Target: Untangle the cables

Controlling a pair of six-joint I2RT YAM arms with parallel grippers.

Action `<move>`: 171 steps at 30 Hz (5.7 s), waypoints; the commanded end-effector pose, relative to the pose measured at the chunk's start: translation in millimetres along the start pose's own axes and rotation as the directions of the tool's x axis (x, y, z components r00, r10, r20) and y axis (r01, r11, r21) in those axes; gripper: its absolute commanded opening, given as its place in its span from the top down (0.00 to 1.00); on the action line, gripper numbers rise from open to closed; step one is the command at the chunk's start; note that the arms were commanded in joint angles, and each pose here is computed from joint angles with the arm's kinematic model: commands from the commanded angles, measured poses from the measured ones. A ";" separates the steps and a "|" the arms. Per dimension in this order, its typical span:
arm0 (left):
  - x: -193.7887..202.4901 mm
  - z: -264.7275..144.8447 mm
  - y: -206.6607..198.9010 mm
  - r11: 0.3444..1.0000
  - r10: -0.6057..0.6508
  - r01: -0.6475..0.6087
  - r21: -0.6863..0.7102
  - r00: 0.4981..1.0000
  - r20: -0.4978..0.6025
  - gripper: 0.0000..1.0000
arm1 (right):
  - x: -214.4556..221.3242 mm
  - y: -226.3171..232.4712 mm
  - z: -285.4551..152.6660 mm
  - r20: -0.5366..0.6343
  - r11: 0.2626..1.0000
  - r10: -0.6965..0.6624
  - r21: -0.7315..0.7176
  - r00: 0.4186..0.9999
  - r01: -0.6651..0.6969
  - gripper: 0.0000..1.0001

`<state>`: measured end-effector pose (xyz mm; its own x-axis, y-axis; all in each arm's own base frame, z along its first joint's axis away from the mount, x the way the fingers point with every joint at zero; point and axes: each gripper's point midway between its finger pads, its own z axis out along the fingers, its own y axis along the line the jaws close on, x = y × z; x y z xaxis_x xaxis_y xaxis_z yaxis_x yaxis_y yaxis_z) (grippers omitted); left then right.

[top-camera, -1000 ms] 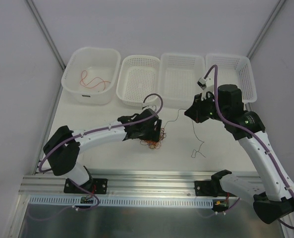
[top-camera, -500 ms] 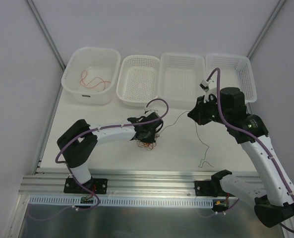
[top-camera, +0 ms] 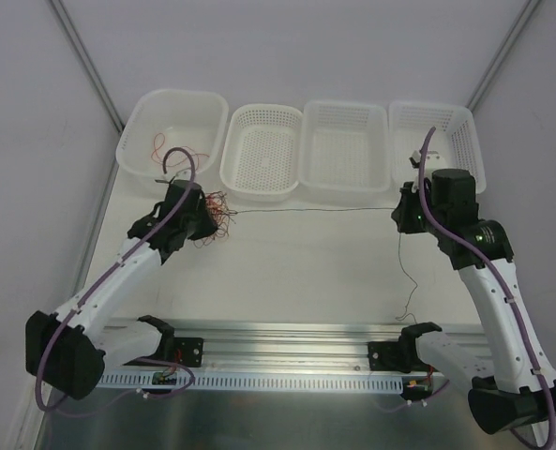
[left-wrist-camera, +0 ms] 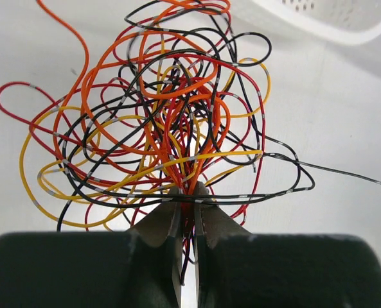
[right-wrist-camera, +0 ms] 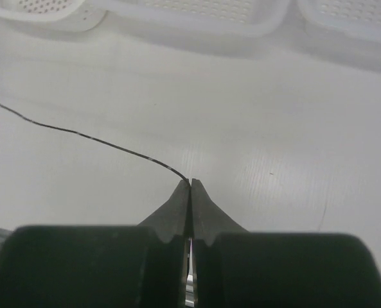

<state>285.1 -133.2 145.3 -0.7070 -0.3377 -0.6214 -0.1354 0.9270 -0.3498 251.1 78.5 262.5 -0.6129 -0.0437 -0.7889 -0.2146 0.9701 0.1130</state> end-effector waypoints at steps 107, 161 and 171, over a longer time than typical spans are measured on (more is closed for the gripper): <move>104.0 -10.7 -34.8 0.990 -0.018 0.049 0.134 0.974 -0.227 0.38 | 199.7 168.4 155.4 -0.491 0.968 -0.098 -0.248 0.866 -0.031 0.99; -114.3 -165.3 125.9 0.907 -0.036 0.210 -0.366 0.902 0.430 1.00 | 82.0 -59.8 60.8 -0.191 0.872 0.471 0.250 0.861 -0.422 0.99; -154.8 -221.3 176.1 0.801 -0.093 0.396 -0.449 0.823 0.560 1.00 | 88.3 -82.3 57.4 -0.128 0.799 0.570 0.317 0.811 -0.511 0.99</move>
<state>221.4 112.4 323.5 -0.1717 -0.4778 -0.8615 -0.7004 0.6742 -0.2344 259.4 14.3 141.6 -0.7543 0.4430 -0.4845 0.3439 0.8953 0.2832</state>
